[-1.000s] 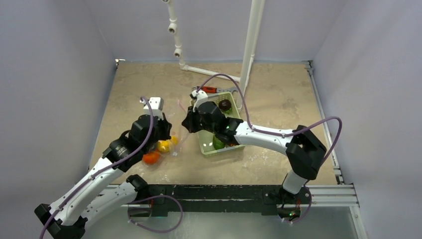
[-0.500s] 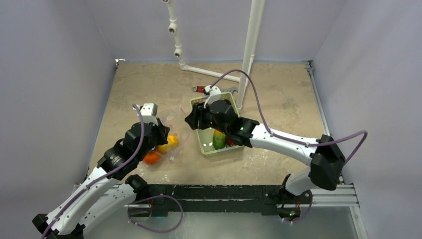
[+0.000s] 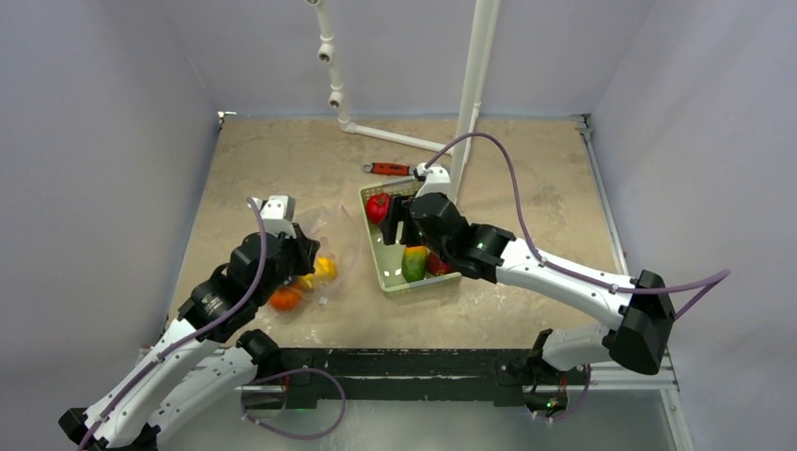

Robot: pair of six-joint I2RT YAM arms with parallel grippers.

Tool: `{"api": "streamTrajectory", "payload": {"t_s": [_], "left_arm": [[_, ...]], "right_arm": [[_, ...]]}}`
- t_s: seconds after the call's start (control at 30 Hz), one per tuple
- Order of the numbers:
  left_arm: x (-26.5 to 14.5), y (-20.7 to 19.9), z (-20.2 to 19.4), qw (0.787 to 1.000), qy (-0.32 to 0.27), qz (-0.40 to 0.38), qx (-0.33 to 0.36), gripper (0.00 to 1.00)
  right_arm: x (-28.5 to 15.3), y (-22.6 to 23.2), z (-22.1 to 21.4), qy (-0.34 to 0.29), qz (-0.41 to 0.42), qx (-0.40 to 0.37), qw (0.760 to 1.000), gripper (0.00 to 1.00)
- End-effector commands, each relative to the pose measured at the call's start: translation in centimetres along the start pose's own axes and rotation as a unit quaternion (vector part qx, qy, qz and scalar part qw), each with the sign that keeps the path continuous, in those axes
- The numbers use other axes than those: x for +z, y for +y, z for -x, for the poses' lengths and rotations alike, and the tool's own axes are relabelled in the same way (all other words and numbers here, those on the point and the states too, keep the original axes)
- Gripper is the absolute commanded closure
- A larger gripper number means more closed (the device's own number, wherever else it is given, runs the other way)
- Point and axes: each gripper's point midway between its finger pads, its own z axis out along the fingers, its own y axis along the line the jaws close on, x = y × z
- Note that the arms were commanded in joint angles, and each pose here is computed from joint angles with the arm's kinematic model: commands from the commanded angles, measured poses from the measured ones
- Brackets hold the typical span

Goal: Place the food in the zip-top bag and seal the zipper
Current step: Pick up the fake fruit from the bin.

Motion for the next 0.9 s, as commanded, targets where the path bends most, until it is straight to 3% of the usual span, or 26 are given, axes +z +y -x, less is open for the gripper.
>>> {"api": "streamTrajectory", "payload": {"t_s": [0.0,0.33,0.87], "left_arm": [[-0.3,-0.8,0.9,1.000,-0.018,-0.024,0.004,1.00],[-0.3,-1.0,0.8,0.999,-0.016,-0.032,0.008,1.00],[-1.4,-1.7,1.3,0.998,-0.034,-0.059,0.001,1.00]], "right_arm": [[-0.2,-3.2,-1.6,0.022,-0.069,0.008,0.997,0.25],[1.4,-7.5,-6.2,0.086,-0.155,-0.010,0.984,0.23],[0.5,-13.6,-7.4,0.094,-0.314,0.013,0.945,0.17]]}}
